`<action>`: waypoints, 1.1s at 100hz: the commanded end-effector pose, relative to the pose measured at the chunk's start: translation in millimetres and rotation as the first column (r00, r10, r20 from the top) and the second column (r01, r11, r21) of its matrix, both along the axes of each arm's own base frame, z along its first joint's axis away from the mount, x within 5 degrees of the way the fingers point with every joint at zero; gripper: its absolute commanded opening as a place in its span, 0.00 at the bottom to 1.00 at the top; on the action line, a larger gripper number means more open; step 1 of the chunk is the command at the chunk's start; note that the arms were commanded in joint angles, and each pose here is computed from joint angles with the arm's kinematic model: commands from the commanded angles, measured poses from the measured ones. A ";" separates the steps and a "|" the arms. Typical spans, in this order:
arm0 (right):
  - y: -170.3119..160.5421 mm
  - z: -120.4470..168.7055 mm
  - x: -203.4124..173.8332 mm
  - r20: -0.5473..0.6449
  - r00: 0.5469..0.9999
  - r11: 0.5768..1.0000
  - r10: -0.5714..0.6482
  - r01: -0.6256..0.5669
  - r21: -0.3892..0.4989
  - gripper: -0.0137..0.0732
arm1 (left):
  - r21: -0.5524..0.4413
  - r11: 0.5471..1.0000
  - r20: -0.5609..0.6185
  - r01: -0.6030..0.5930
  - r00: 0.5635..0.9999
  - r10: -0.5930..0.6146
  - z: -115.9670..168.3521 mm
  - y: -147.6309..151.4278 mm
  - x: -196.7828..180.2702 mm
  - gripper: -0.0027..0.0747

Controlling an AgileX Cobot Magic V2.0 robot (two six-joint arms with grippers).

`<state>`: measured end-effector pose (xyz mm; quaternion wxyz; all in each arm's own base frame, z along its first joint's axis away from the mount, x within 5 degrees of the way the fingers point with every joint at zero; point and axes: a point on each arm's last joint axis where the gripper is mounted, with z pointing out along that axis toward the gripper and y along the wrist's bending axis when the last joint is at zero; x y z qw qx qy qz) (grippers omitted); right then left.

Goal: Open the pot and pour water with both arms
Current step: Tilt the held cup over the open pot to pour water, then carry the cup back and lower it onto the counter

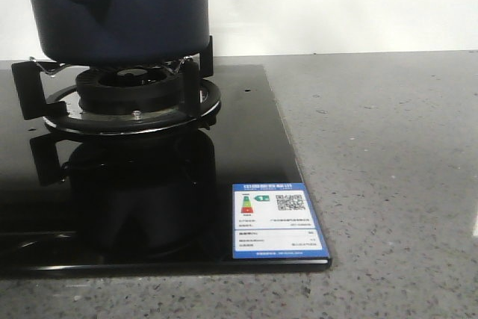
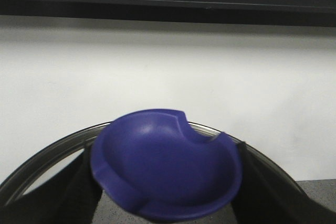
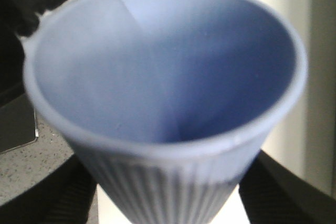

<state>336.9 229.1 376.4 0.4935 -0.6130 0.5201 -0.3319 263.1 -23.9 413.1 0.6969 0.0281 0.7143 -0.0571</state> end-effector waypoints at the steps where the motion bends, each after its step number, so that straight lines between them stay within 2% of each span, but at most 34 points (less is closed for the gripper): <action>1: -4.6 38.2 -11.5 0.139 0.989 0.998 0.057 -0.058 0.003 0.54 | -0.010 1.000 0.066 -0.004 0.998 0.005 20.1 1.6 -10.1 0.55; 24: 4.0 43.3 -17.4 0.226 0.968 0.989 0.108 -0.083 -0.118 0.54 | -0.010 1.000 0.066 -0.002 0.998 0.003 20.1 1.4 -10.1 0.55; 37: 13.4 45.8 -23.1 0.259 0.951 0.980 0.172 -0.138 -0.144 0.54 | -0.010 1.000 0.066 -0.002 0.998 0.003 20.1 1.4 -10.1 0.55; 59: 19.0 48.9 -27.4 0.309 0.928 0.964 0.210 -0.144 -0.225 0.54 | -0.010 1.000 0.066 -0.002 0.998 0.003 20.1 1.4 -10.1 0.55; 85: 18.9 51.2 -27.3 0.343 0.911 0.950 0.228 -0.131 -0.282 0.54 | -0.010 1.000 0.066 -0.002 0.998 0.003 20.1 1.4 -10.1 0.55; 110: 19.0 51.7 -27.3 0.351 0.907 0.947 0.234 -0.129 -0.296 0.54 | -0.010 1.000 0.066 -0.002 0.998 0.003 20.1 1.4 -10.1 0.55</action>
